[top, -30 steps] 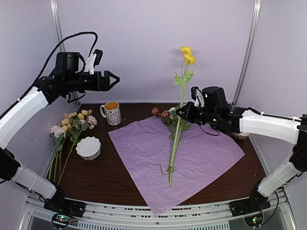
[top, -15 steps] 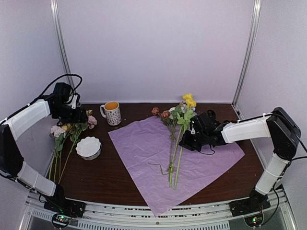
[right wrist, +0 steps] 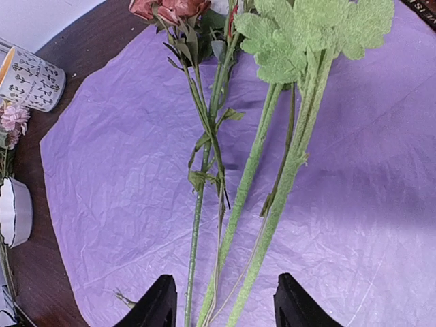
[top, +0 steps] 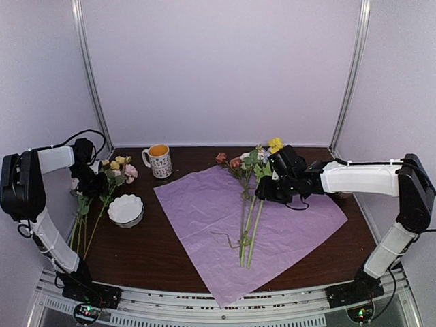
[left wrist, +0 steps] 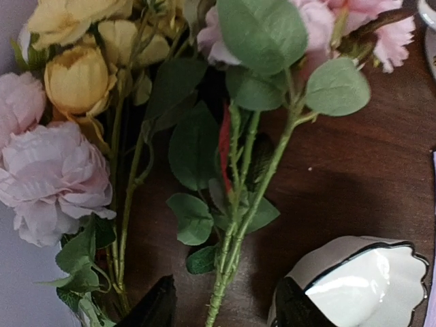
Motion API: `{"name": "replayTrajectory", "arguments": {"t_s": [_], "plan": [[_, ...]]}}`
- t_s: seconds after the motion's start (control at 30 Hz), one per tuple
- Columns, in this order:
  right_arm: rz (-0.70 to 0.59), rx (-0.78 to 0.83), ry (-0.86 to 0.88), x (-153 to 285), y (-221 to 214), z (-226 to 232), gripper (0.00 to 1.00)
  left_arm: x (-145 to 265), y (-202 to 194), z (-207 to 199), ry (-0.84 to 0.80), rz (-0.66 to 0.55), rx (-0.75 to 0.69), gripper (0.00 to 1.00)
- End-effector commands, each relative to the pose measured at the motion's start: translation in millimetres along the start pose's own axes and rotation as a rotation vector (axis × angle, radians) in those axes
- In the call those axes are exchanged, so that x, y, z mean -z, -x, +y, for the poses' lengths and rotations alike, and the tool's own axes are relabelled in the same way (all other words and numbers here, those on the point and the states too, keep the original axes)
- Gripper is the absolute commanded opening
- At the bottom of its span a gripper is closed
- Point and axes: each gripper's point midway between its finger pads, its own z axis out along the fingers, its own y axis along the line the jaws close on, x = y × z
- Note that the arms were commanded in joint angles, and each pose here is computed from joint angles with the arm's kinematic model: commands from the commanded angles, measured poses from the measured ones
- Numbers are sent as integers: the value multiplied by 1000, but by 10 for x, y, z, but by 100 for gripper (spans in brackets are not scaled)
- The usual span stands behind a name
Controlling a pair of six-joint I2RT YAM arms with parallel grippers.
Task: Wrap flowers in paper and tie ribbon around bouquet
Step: Place the fake flower on the flattened wrapping paper, then pick up the fake flower from the corner of the board.
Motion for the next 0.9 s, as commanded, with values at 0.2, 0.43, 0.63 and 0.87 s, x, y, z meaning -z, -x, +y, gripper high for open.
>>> {"name": "replayTrajectory", "arguments": {"t_s": [0.2, 0.43, 0.63, 0.87], "plan": [[-14, 104, -46, 225, 69, 21, 51, -430, -337, 2, -48, 184, -20, 47], [-10, 127, -57, 235, 70, 7, 52, -535, -419, 35, -31, 225, -26, 5], [-25, 131, -47, 297, 104, 28, 52, -126, -139, 296, 132, 85, -36, 0], [-77, 176, -14, 476, 250, 142, 52, 1026, 432, -62, -23, -351, -81, 0]]}}
